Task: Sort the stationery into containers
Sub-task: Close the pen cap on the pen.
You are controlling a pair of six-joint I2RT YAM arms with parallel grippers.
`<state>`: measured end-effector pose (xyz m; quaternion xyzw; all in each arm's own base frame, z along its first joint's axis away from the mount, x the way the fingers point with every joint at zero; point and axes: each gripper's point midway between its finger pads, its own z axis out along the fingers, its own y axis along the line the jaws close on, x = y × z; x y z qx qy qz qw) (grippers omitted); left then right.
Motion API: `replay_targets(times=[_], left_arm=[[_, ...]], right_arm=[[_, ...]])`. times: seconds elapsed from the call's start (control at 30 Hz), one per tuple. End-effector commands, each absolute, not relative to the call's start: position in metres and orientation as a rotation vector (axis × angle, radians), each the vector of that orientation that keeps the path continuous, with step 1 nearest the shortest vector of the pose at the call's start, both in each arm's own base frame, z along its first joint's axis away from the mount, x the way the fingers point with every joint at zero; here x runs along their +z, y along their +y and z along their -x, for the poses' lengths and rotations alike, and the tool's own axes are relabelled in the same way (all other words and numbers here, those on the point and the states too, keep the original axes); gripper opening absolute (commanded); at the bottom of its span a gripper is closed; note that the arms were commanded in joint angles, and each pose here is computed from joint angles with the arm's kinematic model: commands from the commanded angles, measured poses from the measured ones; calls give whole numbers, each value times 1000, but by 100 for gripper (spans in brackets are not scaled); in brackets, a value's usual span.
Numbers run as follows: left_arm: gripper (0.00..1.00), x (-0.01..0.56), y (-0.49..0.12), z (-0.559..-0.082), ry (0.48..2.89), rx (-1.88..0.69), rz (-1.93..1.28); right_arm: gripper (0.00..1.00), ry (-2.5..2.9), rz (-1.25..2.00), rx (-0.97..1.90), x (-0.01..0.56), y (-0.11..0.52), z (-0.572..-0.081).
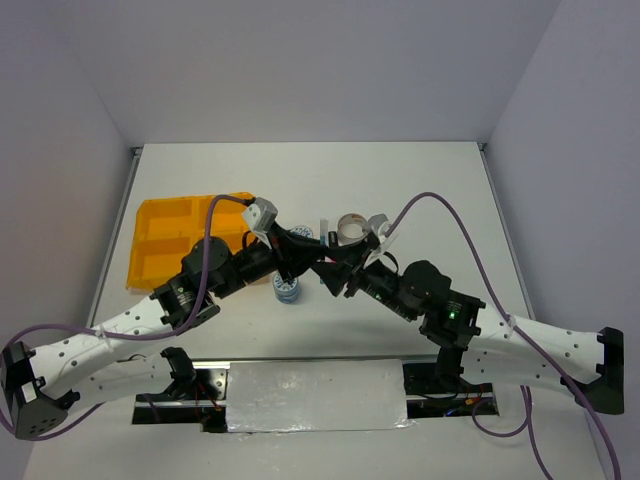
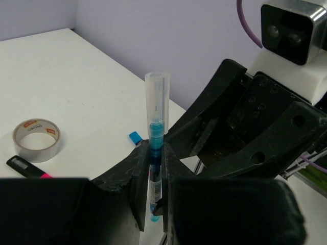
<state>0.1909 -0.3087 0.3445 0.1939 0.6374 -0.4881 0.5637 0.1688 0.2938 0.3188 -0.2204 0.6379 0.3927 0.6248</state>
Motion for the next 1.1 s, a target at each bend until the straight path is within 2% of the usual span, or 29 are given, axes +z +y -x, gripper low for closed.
replay_targets(times=[0.0,0.1,0.23,0.33,0.37,0.43,0.53,0.6,0.63,0.67,0.73,0.8,0.83,0.9,0.93,1.07], left_arm=[[0,367,-311,-173,1394,-1235,-511],[0,369,-312,-170,1378,-1249,-524],[0,374,-308,-167,1355,-1258,-517],[0,379,-304,-166,1336,-1257,-508],[0,381,-303,-165,1327,-1257,-508],[0,380,-304,-166,1337,-1253,-507],[1,376,-306,-168,1348,-1243,-517],[9,374,-307,-166,1343,-1247,-529],[25,374,-307,-165,1339,-1249,-536],[36,375,-307,-165,1335,-1246,-540],[54,377,-307,-165,1333,-1236,-548],[64,380,-306,-166,1331,-1227,-553],[76,380,-307,-167,1333,-1217,-561],[84,381,-307,-167,1338,-1204,-577],[93,384,-305,-167,1331,-1191,-583],[96,393,-300,-167,1333,-1154,-597]], right_arm=[[51,1387,493,942,349,294,-166],[50,1393,495,934,347,295,-168],[42,1396,504,934,343,297,-169],[30,1394,508,942,341,297,-167],[16,1390,506,947,342,297,-167],[3,1390,508,950,342,297,-167],[0,1389,503,955,342,296,-166],[0,1397,489,947,343,294,-168],[0,1405,483,941,342,294,-169],[0,1416,482,934,340,294,-170],[0,1422,481,926,338,294,-172],[0,1424,479,923,336,294,-172],[0,1426,476,922,336,293,-172],[0,1429,470,913,334,292,-174],[0,1430,467,909,334,291,-174],[0,1438,473,900,329,290,-175]])
